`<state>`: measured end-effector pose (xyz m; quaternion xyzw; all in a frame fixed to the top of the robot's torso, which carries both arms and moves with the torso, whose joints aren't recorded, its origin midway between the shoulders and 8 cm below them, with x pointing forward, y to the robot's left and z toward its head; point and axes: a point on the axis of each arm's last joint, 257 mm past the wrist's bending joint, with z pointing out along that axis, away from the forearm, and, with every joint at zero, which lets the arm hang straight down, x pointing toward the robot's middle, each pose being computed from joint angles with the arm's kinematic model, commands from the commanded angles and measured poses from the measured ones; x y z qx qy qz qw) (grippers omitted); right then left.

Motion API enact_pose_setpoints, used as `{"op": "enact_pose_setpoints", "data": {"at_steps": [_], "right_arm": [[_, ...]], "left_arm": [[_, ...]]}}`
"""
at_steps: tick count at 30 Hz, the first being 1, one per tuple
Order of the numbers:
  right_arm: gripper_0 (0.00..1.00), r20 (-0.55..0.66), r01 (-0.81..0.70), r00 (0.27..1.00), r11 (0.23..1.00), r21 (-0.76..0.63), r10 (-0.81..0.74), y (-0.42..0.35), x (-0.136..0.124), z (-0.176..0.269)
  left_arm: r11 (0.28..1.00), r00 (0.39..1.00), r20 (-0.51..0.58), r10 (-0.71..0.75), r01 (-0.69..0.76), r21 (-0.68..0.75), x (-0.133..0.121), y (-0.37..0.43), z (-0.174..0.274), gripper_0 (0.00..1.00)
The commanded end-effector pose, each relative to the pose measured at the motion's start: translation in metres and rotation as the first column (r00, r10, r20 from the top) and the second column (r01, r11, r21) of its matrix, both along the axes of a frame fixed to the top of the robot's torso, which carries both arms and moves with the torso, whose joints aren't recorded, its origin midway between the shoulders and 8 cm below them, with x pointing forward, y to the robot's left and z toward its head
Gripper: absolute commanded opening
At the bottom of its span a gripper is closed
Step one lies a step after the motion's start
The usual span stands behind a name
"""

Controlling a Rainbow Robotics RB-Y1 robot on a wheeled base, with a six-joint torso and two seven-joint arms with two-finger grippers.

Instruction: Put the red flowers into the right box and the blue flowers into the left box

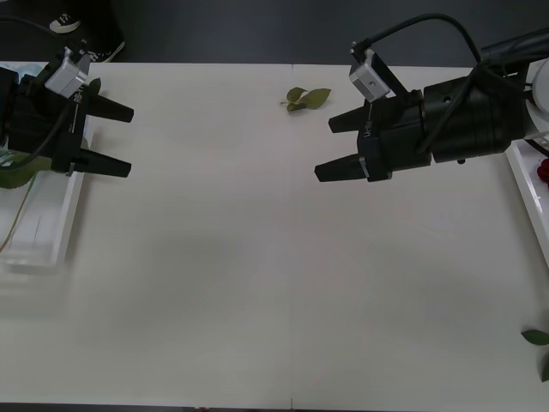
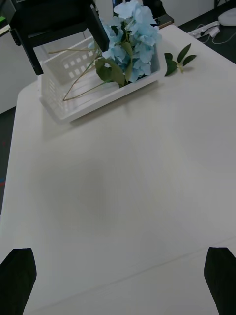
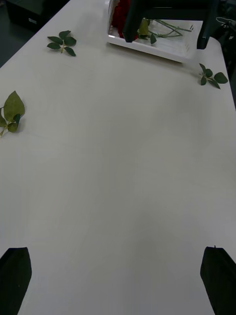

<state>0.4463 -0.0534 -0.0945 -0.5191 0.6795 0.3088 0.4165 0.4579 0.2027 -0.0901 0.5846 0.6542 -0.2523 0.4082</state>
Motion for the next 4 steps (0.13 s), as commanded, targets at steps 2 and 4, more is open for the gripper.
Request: {"op": "enact_pose_setpoints", "data": {"at_steps": [2, 4], "right_arm": [[1.00, 0.034, -0.040, 0.999, 0.999, 0.014, 0.039, 0.0193, 0.0007, 0.0114], [1.00, 0.021, -0.042, 0.999, 0.999, 0.025, 0.041, 0.0239, 0.0000, 0.0095]], "left_arm": [[1.000, 0.999, 0.037, 0.012, -0.013, 0.013, 0.0040, 0.0049, 0.0222, 1.00], [1.000, 0.999, 0.037, 0.012, -0.013, 0.013, 0.0040, 0.0049, 0.0222, 1.00]]}}
